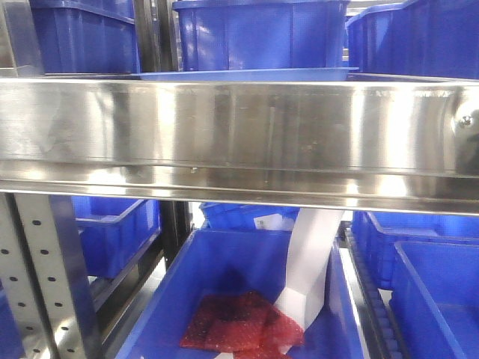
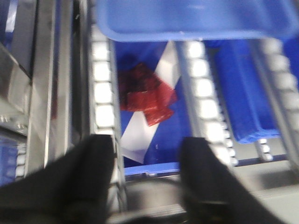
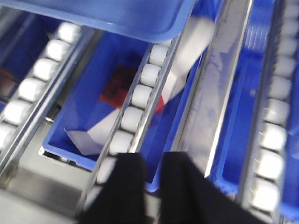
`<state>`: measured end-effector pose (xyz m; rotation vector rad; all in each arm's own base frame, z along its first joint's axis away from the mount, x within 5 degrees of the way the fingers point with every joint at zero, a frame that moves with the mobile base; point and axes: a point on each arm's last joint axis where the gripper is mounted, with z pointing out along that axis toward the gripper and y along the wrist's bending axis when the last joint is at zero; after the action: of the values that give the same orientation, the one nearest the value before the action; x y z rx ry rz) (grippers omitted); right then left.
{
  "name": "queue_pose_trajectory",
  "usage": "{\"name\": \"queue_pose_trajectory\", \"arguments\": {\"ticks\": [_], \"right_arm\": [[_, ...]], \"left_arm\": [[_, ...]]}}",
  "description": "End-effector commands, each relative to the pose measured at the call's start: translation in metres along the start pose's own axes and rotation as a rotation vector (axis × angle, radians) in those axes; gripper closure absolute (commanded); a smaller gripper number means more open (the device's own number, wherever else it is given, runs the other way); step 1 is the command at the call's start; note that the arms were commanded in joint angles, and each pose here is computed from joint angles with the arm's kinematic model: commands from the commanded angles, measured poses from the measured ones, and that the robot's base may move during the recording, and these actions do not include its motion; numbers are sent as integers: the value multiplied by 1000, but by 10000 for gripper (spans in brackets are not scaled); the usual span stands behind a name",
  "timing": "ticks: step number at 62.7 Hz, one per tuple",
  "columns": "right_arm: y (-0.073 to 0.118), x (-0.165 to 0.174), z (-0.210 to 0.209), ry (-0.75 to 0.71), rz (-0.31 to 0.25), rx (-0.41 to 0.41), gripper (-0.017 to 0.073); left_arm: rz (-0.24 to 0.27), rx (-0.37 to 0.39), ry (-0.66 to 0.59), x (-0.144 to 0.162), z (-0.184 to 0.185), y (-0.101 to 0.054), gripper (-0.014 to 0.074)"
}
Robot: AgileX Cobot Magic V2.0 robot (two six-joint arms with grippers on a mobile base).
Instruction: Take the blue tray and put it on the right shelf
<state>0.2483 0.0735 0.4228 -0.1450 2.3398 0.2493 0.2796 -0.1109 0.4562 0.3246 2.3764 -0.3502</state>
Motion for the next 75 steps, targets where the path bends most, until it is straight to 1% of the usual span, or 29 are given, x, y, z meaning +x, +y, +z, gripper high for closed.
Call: {"name": "queue_pose_trajectory", "arguments": {"ticks": [1, 4, 10, 14, 19, 25, 30, 34, 39, 44, 50, 56, 75], "right_arm": [[-2, 9, -36, -175, -41, -13, 499], [-4, 22, -47, -216, -64, -16, 498], [-9, 51, -58, -271, -108, -17, 498], [-12, 71, -63, -303, -117, -18, 498], [-17, 99, -61, -331, -117, -21, 498], [-23, 128, -61, -392, -132, -10, 498], [-29, 159, -58, -476, -147, -7, 498], [-32, 176, -55, -525, -151, -9, 498], [-35, 195, -54, -582, -155, -13, 498], [-37, 210, -55, -662, -157, -21, 498], [-38, 218, -57, -738, -158, -30, 498], [-38, 219, -60, -781, -158, -35, 498], [-38, 219, -59, -777, -158, -34, 498]], "left_arm": [[21, 41, -151, 10, -37, -9, 522], [24, 48, -180, 24, -47, -10, 572], [17, 50, -210, 49, -52, -7, 643], [14, 52, -255, 70, -60, -4, 643], [8, 53, -316, 96, -61, 0, 642], [3, 56, -401, 128, -65, 5, 642], [-3, 57, -481, 165, -61, 12, 642], [-5, 58, -524, 190, -60, 16, 642], [-4, 59, -577, 213, -58, 21, 642], [7, 54, -658, 235, -57, 25, 642], [25, 49, -757, 251, -57, 29, 642], [26, 55, -820, 261, -59, 30, 642], [26, 55, -818, 265, -58, 31, 642]]}}
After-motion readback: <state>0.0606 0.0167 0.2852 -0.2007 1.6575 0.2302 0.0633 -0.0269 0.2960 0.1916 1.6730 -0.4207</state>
